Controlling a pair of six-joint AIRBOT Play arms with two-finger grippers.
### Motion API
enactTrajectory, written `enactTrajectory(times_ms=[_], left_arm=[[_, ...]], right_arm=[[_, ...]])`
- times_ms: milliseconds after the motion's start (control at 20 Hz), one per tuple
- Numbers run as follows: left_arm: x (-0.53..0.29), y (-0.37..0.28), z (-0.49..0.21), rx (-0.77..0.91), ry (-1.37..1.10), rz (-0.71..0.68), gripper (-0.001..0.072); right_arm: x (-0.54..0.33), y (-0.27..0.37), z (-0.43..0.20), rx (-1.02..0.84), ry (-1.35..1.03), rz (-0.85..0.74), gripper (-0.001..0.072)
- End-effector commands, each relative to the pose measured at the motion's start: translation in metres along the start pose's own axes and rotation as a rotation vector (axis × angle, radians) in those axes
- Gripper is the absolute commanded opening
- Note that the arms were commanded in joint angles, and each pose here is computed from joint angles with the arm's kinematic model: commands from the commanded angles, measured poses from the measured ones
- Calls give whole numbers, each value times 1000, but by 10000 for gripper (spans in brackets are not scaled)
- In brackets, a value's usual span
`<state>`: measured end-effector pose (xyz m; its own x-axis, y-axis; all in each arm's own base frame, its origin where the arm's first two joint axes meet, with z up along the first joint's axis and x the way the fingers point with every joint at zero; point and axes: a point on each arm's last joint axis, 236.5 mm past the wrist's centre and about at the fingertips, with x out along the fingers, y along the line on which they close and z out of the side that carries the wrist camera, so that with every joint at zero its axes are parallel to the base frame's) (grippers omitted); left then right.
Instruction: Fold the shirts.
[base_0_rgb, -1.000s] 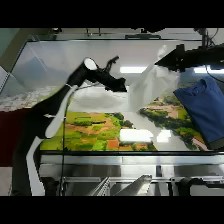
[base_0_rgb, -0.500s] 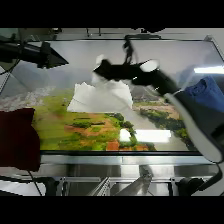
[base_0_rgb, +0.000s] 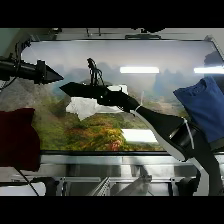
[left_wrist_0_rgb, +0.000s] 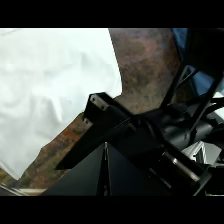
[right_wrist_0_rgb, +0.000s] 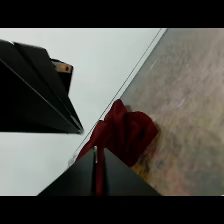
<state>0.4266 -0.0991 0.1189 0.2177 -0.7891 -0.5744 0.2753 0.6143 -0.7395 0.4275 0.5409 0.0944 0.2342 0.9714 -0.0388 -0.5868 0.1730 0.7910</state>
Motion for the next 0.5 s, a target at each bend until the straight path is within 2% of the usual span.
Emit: enactTrajectory(times_ms=[0, 250, 350, 400, 450], left_arm=[[-6, -14, 4, 9, -37, -65, 8], [-35, -43, -1, 61, -100, -74, 8], [-39, -48, -13, 65, -124, -61, 8], [-39, -48, -18, 59, -136, -55, 8], [-39, -48, -23, 51, -146, -50, 8]], right_arm=[[-45, -17, 25, -39, 115, -113, 15], [-207, -106, 54, 28, 354, -620, 14], [-272, -144, 55, 111, 391, -844, 24], [-287, -159, 49, 178, 390, -889, 266], [-293, -172, 41, 221, 397, -899, 652]])
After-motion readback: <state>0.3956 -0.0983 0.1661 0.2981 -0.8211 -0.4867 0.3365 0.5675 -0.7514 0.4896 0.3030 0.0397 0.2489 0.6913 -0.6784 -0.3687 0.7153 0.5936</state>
